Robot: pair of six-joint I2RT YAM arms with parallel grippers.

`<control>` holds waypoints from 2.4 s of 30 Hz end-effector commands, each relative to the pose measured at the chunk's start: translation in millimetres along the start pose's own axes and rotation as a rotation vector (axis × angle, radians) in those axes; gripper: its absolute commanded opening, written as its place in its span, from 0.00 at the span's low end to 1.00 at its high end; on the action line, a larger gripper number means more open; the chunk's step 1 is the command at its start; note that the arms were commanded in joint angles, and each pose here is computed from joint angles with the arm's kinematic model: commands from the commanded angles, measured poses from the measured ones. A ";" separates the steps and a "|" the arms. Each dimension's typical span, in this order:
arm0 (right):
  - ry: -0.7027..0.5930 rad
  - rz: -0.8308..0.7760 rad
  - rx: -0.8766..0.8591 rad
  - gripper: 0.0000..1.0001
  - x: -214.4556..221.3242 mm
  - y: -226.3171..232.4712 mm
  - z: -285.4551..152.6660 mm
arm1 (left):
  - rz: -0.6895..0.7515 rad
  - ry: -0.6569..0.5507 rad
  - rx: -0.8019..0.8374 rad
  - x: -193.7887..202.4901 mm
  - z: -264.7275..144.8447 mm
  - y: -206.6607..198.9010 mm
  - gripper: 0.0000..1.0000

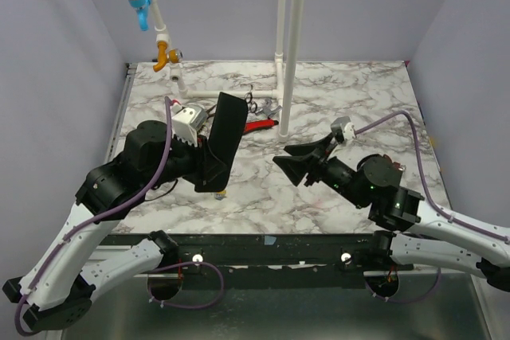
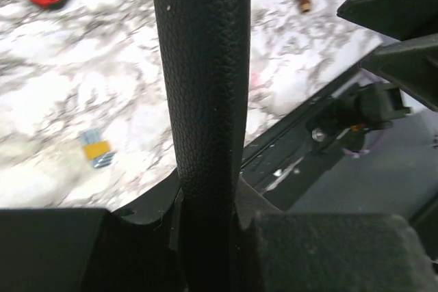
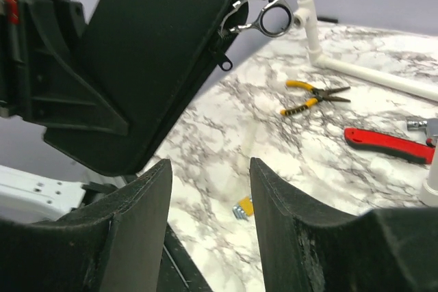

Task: Sort the hair-cutting tools
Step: Unzip the hairdressing tool bag.

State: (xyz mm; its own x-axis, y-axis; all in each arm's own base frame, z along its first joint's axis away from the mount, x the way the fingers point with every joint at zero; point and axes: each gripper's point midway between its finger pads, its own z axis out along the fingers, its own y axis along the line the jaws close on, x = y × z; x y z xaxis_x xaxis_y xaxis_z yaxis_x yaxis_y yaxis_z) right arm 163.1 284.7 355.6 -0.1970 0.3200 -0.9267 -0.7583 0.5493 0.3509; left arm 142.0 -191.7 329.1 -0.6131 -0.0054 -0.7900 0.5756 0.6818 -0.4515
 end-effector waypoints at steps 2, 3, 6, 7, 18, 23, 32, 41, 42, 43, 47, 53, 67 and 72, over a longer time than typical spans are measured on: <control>0.040 -0.091 0.040 0.53 16.0 -7.5 19.7 | 0.070 0.033 -0.241 -0.9 -19.3 37.1 0.00; 0.042 -0.102 0.042 0.53 19.8 -8.5 23.9 | 0.080 0.042 -0.257 -1.2 -18.2 38.7 0.00; 0.015 -0.121 0.042 0.54 29.6 -11.5 34.5 | 0.124 0.072 -0.300 -2.0 -13.7 39.4 0.00; 0.001 -0.128 0.036 0.54 32.4 -11.8 37.4 | 0.140 0.087 -0.304 -0.6 -10.7 37.6 0.00; -0.029 -0.222 0.063 0.54 54.7 -22.6 63.3 | 0.199 0.123 -0.239 -2.7 8.2 13.2 0.00; -0.054 -0.237 0.119 0.54 58.0 -34.0 67.7 | 0.203 0.130 -0.223 -1.8 10.4 9.1 0.00; -0.104 -0.251 0.205 0.52 54.1 -48.9 72.5 | 0.208 0.141 -0.211 2.2 14.8 7.3 0.00; -0.130 -0.239 0.195 0.48 50.4 -45.4 78.0 | 0.210 0.142 -0.201 5.2 15.7 7.0 0.00; -0.134 -0.236 0.193 0.48 49.1 -44.9 78.3 | 0.209 0.142 -0.200 5.7 15.9 7.0 0.00; -0.140 -0.229 0.190 0.48 48.1 -43.8 78.6 | 0.208 0.142 -0.200 6.2 16.1 7.4 0.00; -0.154 -0.218 0.177 0.47 44.9 -40.5 79.4 | 0.206 0.145 -0.194 8.6 17.2 7.0 0.00; -0.145 -0.218 0.199 0.39 46.6 -42.8 85.0 | 0.201 0.146 -0.187 10.7 18.5 6.6 0.00; -0.142 -0.216 0.196 0.33 48.8 -42.9 85.5 | 0.198 0.148 -0.165 15.3 19.8 4.4 0.00; -0.144 -0.215 0.183 0.27 48.6 -39.9 87.8 | 0.197 0.150 -0.163 17.6 20.0 4.9 0.00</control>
State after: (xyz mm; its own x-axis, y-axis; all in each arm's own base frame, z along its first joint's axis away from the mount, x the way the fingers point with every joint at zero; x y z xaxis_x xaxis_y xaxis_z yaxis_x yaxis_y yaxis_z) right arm 237.5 343.0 292.1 0.0338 0.2359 -0.9712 -0.6451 0.7474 0.1591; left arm 145.9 -195.6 291.7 -0.6129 0.2781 -0.7396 0.5787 0.7953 -0.1805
